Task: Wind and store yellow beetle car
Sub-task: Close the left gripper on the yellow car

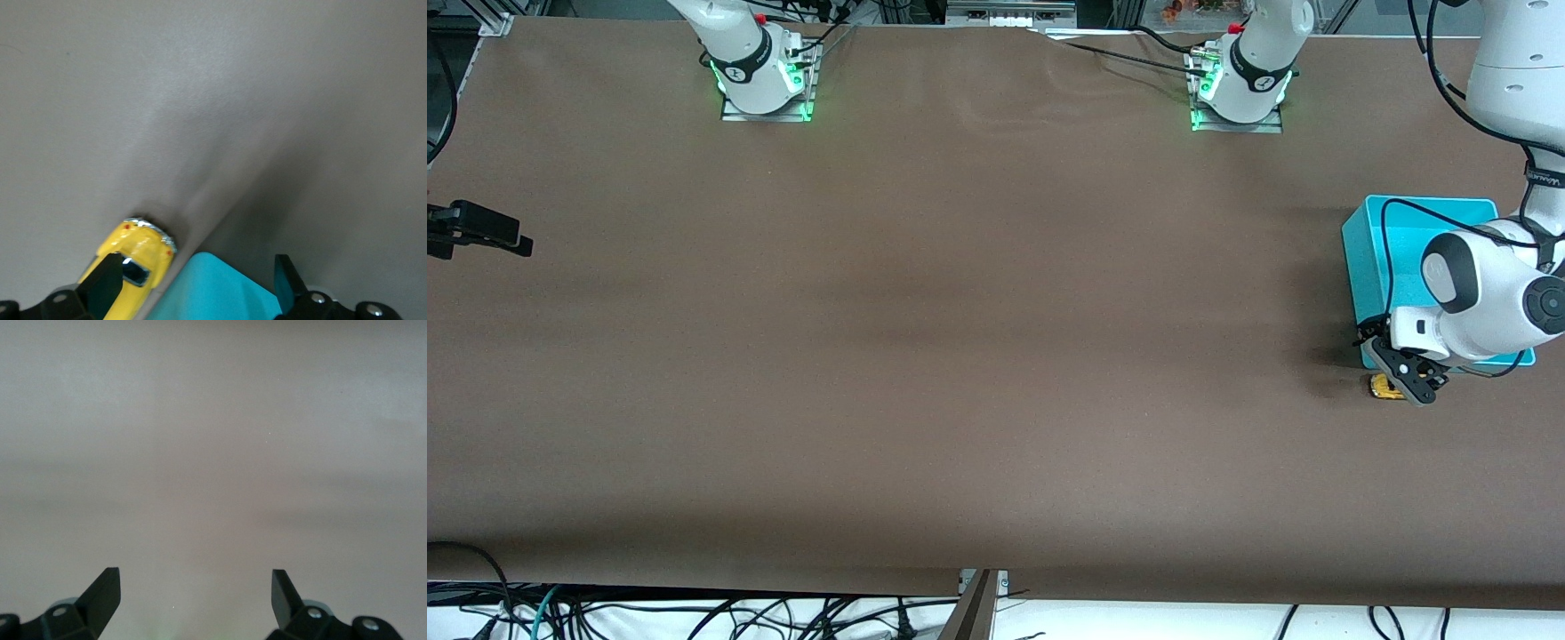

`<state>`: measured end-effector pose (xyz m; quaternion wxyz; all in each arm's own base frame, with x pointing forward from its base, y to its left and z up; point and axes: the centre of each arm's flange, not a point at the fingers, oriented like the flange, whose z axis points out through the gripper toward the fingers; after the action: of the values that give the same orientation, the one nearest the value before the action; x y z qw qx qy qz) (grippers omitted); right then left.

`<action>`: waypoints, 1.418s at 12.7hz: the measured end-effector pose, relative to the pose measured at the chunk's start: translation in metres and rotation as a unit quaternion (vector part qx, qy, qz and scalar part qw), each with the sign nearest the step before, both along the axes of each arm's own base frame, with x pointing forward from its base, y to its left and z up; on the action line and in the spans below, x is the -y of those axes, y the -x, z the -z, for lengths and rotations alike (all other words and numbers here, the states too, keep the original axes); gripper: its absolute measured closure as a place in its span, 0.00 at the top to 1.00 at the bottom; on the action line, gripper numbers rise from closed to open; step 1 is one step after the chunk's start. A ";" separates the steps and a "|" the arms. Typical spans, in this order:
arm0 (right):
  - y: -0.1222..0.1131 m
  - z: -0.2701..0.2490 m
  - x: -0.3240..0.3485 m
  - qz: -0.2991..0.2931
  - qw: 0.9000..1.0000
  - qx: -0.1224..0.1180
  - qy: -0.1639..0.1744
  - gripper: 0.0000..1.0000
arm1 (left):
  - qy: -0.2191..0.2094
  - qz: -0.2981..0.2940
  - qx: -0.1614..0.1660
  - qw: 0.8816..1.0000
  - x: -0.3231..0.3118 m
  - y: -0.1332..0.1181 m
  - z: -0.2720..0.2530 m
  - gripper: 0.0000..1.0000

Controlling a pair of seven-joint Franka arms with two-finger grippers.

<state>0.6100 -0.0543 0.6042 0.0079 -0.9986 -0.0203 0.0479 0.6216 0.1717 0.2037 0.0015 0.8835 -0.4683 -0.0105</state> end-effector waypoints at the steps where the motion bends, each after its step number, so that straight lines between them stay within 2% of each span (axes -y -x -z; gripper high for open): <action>1: 0.000 0.001 0.000 0.001 1.000 -0.001 0.001 1.00 | -0.002 0.007 0.006 1.000 -0.001 -0.006 -0.001 1.00; 7: -0.001 0.011 0.008 0.007 1.000 -0.007 0.002 1.00 | -0.006 0.017 0.041 0.999 0.031 -0.042 -0.023 1.00; 11: -0.001 0.011 0.008 0.007 1.000 -0.007 0.005 1.00 | -0.007 0.021 0.046 0.999 0.038 -0.050 -0.014 1.00; 18: -0.003 0.010 0.008 0.007 1.000 0.000 0.006 1.00 | -0.023 0.119 0.067 0.990 0.011 -0.070 -0.022 1.00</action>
<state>0.6126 -0.0627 0.5942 0.0024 -0.9988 -0.0128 0.0481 0.6920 0.1602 0.2253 -0.0518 0.8199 -0.5689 0.0382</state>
